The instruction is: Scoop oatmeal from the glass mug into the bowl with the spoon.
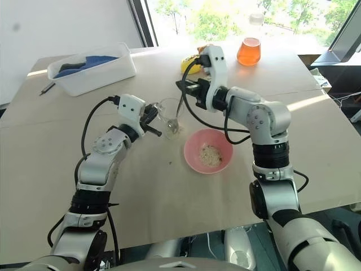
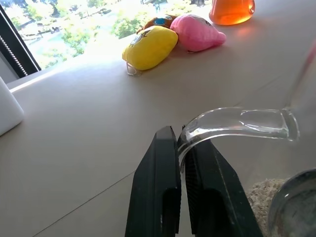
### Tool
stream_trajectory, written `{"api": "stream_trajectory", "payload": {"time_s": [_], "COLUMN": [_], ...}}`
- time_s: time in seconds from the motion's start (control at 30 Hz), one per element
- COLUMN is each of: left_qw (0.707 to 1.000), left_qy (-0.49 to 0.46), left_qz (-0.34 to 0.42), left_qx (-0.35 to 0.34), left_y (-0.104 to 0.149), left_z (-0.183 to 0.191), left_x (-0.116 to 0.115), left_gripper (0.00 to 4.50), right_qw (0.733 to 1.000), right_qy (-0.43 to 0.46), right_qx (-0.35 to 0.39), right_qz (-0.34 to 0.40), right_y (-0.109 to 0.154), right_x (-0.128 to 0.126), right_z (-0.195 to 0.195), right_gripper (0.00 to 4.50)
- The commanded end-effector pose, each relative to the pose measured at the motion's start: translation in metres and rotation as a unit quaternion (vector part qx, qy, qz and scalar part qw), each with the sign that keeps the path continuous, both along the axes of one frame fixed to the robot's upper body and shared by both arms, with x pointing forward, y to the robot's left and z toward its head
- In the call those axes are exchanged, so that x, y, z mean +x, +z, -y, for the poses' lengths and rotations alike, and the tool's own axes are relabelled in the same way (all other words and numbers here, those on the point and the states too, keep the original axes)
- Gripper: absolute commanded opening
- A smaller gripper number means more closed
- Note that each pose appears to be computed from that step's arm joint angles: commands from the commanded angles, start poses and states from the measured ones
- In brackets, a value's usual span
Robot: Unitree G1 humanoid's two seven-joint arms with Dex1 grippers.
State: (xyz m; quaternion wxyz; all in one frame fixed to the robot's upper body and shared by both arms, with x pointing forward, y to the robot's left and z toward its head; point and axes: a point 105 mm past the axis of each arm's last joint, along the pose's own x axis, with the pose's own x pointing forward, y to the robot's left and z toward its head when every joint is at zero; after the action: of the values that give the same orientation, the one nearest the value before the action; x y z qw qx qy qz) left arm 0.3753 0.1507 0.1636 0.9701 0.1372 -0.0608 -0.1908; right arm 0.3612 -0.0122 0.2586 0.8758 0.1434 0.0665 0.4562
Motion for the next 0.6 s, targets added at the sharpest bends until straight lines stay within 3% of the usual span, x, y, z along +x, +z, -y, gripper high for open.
{"api": "stream_trajectory", "payload": {"time_s": [0.03, 0.37, 0.6], "left_qw": [1.0, 1.0, 0.999], "left_qy": [-0.005, -0.013, -0.021], "left_qz": [0.016, 0.022, 0.022], "left_qx": [-0.008, -0.015, -0.014], "left_y": [0.002, -0.001, -0.004], "left_z": [0.001, 0.007, 0.008], "left_x": [0.0, 0.001, 0.0], "left_gripper": [0.01, 0.01, 0.01], "right_qw": [0.999, 0.996, 0.992], "right_qy": [0.029, -0.026, -0.025], "right_qx": [0.038, 0.076, 0.103], "right_qz": [0.009, -0.044, -0.069], "right_y": [0.025, 0.032, 0.039], "right_x": [-0.012, 0.002, 0.002], "right_z": [-0.003, 0.037, 0.039], "right_gripper": [0.0, 0.0, 0.0]}}
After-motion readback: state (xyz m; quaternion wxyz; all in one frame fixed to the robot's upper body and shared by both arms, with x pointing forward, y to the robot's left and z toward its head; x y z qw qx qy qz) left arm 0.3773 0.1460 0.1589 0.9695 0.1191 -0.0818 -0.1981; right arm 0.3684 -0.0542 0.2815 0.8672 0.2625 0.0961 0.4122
